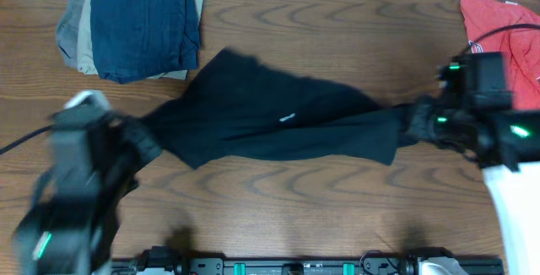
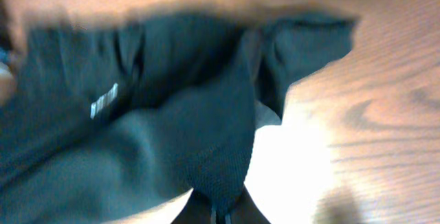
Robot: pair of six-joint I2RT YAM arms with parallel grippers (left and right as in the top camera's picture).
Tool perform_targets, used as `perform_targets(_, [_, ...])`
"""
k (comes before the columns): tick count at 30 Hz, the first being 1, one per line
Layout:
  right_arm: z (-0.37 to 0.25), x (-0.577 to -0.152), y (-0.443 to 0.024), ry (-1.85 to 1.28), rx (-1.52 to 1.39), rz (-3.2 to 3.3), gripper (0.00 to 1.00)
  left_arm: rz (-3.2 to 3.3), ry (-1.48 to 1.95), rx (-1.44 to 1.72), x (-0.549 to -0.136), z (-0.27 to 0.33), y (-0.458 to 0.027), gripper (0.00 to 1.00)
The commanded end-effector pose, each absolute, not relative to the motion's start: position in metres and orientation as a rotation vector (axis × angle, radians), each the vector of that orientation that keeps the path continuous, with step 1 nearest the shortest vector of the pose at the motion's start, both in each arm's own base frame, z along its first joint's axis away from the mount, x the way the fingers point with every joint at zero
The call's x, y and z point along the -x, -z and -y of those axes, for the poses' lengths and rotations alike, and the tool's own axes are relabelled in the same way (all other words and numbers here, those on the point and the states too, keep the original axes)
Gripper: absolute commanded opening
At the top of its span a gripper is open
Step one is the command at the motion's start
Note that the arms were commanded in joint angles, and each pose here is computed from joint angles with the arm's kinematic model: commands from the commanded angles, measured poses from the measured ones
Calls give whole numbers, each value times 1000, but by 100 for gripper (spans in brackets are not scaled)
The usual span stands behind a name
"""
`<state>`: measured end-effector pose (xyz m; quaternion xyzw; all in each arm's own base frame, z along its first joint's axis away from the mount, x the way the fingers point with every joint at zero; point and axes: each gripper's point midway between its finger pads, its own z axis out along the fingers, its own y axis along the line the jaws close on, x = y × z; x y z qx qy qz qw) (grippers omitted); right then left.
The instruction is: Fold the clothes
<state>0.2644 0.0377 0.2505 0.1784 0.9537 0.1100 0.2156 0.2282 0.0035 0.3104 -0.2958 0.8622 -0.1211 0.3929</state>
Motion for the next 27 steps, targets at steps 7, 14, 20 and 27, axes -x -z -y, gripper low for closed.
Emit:
perform_targets(7, [-20, -227, -389, -305, -400, -2298, 1, -1825, 377, 580, -151, -5, -464, 6])
perform_targets(14, [-8, -201, -437, -253, -410, -2169, 1, -1716, 403, 550, -119, -5, -501, 6])
perform_targets(20, [6, -204, -440, -182, -476, -2141, 1, -1796, 387, 577, -143, -5, -485, 6])
perform_targets(27, [15, -255, -429, -106, -532, -2163, 1, -1974, 355, 656, -224, -4, -449, 6])
